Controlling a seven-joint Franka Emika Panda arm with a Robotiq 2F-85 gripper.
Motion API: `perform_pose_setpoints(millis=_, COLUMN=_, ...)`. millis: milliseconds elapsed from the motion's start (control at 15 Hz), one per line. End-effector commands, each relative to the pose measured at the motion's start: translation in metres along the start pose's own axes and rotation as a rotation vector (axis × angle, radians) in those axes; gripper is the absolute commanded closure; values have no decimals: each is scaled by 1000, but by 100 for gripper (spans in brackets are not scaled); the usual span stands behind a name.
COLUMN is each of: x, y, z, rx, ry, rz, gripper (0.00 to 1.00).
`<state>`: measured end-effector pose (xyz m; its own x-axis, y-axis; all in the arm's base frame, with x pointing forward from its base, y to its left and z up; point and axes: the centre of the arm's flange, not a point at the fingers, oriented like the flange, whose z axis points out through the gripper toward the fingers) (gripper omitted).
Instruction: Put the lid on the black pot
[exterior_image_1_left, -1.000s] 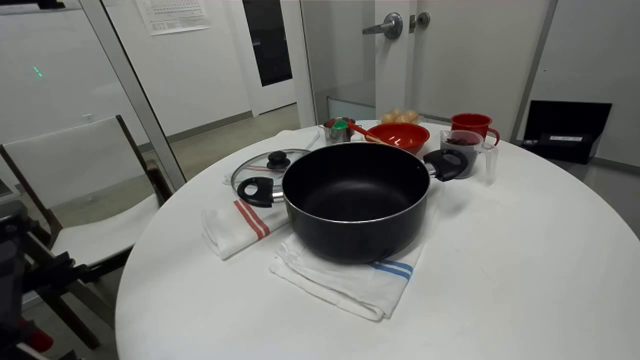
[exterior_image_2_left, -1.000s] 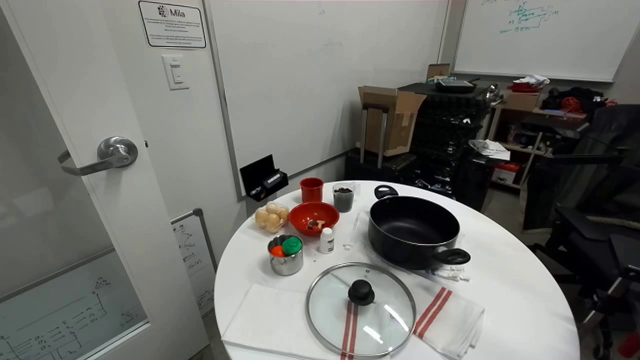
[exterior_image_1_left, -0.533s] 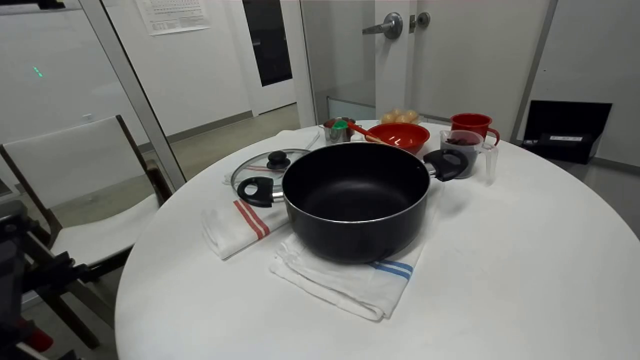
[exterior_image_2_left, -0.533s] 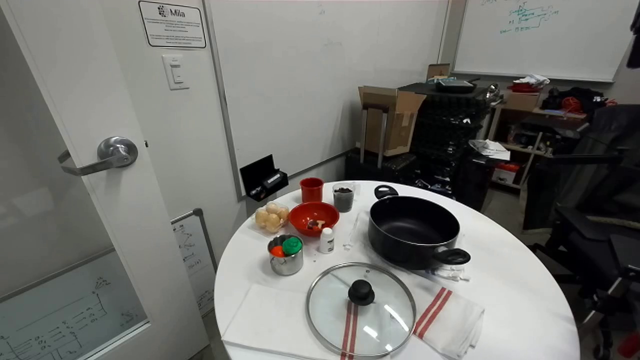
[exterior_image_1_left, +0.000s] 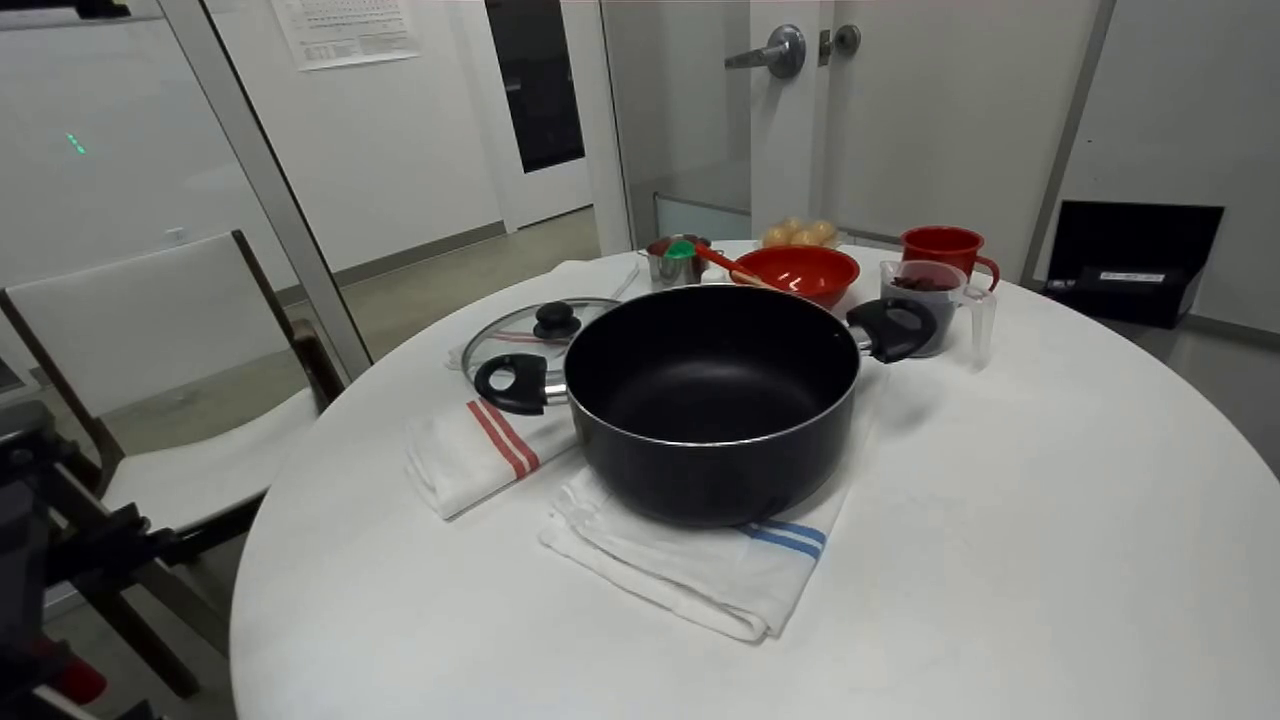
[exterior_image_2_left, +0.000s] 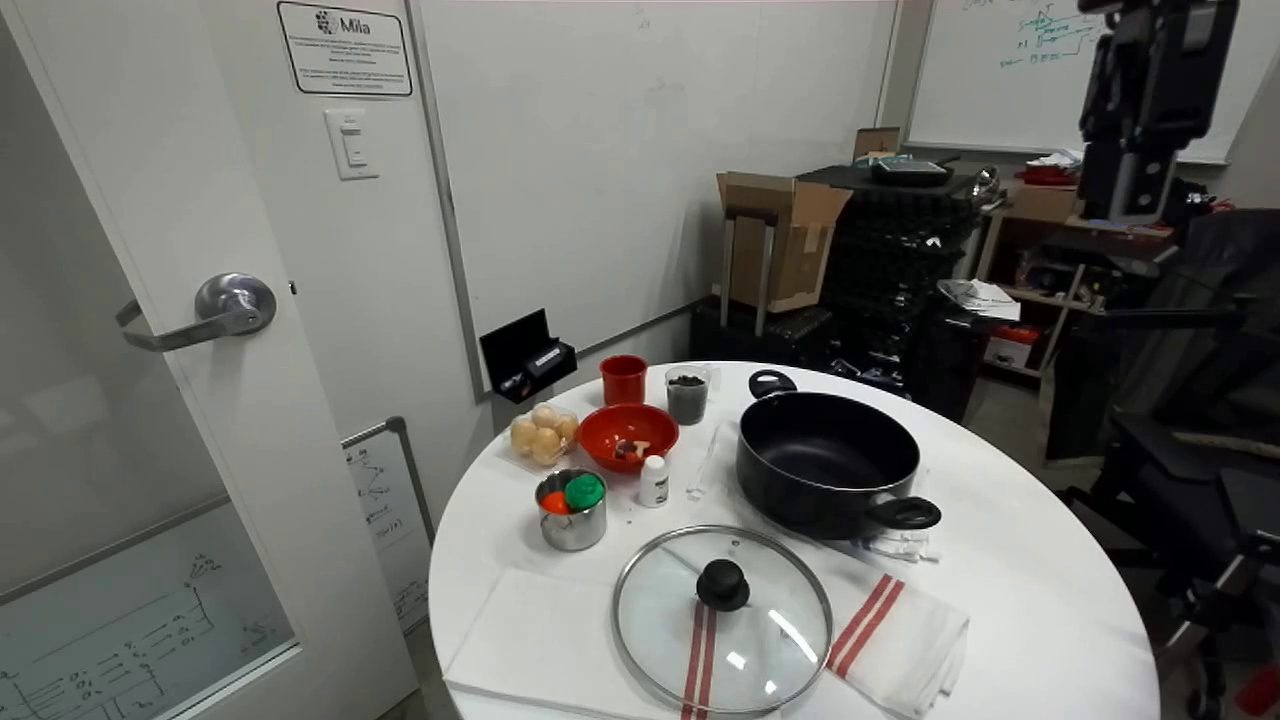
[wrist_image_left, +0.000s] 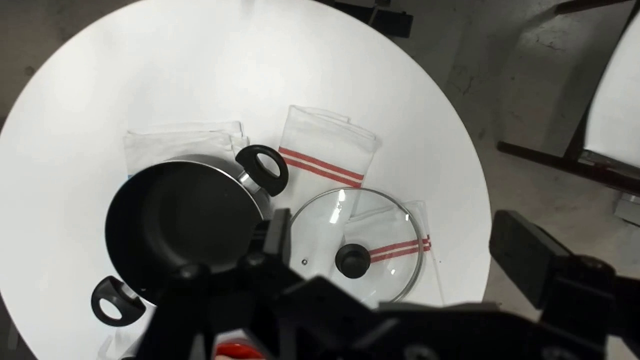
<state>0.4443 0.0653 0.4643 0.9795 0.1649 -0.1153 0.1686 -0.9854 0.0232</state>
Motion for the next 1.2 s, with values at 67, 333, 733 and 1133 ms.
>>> perform_pose_setpoints(millis=67, x=59, y=-15, z=26, rx=-87, ry=18, rz=-85, gripper=0)
perform_pose_setpoints(millis=333, x=93, y=-33, z=62, rx=-81, ry=22, rz=-162, gripper=0)
perform_pose_setpoints(millis=733, x=138, y=-45, z=119, rx=-47, ry=50, rz=-237, gripper=0)
perform_pose_setpoints(millis=1133, x=179, y=-37, z=176, rx=-31, ry=78, rz=-261, gripper=0)
